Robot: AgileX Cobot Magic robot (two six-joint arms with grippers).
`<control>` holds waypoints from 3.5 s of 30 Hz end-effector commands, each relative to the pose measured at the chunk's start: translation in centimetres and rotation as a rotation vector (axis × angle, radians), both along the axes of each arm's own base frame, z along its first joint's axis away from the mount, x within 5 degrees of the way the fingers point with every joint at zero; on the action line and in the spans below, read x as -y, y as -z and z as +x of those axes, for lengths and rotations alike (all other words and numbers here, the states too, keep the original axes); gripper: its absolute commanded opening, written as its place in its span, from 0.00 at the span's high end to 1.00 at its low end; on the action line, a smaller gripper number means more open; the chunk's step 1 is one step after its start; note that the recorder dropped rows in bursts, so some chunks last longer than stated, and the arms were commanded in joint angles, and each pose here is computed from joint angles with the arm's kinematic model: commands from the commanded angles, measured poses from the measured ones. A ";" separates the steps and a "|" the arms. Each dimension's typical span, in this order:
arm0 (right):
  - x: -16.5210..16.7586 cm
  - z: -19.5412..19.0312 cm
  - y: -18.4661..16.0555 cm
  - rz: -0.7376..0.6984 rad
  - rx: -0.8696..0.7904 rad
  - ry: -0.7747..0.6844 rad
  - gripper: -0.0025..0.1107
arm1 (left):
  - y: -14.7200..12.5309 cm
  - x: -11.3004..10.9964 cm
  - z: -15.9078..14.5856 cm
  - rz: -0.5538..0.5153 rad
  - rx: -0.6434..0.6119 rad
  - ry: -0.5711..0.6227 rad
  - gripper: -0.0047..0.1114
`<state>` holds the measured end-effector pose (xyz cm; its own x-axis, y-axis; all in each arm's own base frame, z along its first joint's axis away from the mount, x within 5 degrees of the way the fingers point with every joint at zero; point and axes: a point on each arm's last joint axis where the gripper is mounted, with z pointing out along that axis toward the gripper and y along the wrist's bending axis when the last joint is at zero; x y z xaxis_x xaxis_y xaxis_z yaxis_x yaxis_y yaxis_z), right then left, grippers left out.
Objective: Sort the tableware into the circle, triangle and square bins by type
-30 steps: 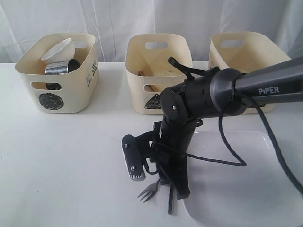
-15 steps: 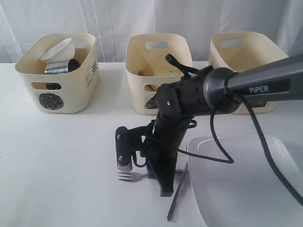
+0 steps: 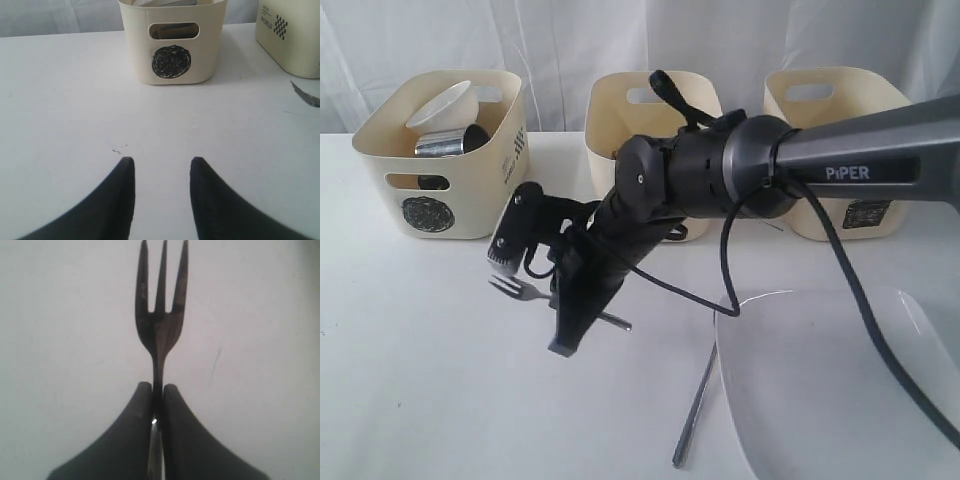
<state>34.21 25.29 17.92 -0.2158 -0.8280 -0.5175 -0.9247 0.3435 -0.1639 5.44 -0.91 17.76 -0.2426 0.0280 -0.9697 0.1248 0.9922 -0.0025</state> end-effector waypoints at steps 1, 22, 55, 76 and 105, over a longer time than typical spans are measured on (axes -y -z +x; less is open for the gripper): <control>-0.3 0.5 -2.5 0.131 0.021 0.159 0.98 | 0.1 0.0 0.0 -0.008 -0.003 0.002 0.60; 6.2 2.9 -9.6 0.352 0.106 0.583 0.98 | 0.1 0.0 0.0 -0.008 -0.003 0.002 0.60; 11.5 12.8 -9.4 0.491 0.424 0.752 0.98 | 0.1 0.0 0.0 -0.008 -0.003 0.002 0.60; 11.3 12.4 -8.4 0.394 0.260 0.742 0.67 | 0.1 0.0 0.0 -0.008 -0.003 0.002 0.60; 7.2 -6.1 -4.6 -0.345 -0.262 -0.078 0.67 | 0.1 0.0 0.0 -0.008 -0.003 0.002 0.60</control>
